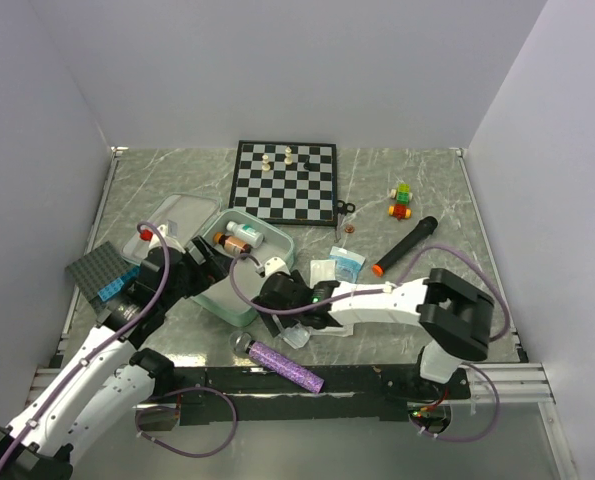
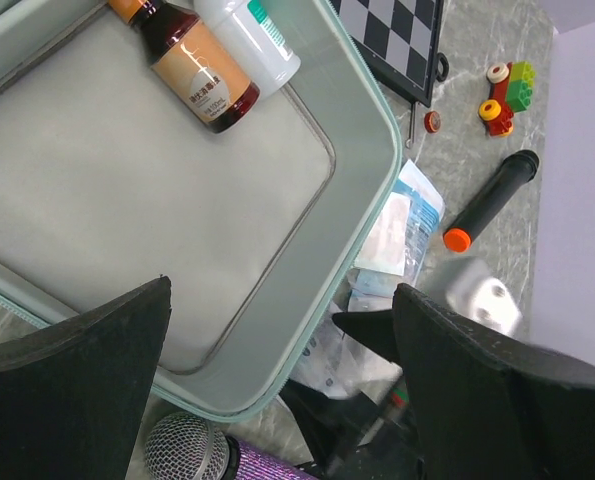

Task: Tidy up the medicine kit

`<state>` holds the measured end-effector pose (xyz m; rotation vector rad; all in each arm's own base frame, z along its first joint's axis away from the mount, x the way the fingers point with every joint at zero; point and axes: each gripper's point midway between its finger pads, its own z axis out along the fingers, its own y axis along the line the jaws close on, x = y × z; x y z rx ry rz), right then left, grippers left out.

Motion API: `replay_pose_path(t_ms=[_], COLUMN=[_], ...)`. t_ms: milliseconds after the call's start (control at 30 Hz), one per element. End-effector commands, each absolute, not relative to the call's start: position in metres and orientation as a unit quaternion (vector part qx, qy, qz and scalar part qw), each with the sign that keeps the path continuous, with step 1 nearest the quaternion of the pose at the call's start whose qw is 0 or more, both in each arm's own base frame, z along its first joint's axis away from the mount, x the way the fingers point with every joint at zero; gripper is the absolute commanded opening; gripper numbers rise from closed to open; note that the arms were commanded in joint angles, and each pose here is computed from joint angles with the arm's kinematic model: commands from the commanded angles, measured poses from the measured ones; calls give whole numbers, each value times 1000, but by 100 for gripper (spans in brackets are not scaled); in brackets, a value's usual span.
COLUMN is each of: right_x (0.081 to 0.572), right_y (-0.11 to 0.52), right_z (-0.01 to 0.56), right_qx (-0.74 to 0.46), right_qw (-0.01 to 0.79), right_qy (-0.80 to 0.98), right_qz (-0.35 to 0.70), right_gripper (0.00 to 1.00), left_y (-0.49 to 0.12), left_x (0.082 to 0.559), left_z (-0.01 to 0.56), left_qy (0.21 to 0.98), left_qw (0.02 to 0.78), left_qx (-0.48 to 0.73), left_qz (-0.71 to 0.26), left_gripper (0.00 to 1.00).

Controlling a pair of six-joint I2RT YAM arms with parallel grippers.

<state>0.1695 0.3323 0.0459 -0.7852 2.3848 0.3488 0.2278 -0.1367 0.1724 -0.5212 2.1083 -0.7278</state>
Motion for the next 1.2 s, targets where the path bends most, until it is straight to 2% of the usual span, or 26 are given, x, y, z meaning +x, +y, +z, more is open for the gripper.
replay_pose_path(t_ms=[0,233,367,633,900,1167], right_x=[186,186,184,175,183,186], right_y=[328,280,270,326,361,385], right_z=[46,36,44,102,89,75], right_qx=[-270,-225,-209,-237,-266,-245], right_qw=[319,318,329,381,356,334], right_qy=[905,921,921,876,882,896], right_qz=[81,20,26,180,158,161], right_gripper=[88,81,81,88,72,69], left_y=[-135,-132,-134,-134,-131,-135], left_x=[226,226,227,227,226,231], left_z=[177,172,172,173,172,172], left_qy=[832,837,837,835,834,833], left_qw=[419,418,417,419,421,417], left_qx=[-210,-211,-208,-209,-215,-221], left_qz=[-295,-284,-286,-287,-284,-288], left_gripper=[96,96,96,97,96,96])
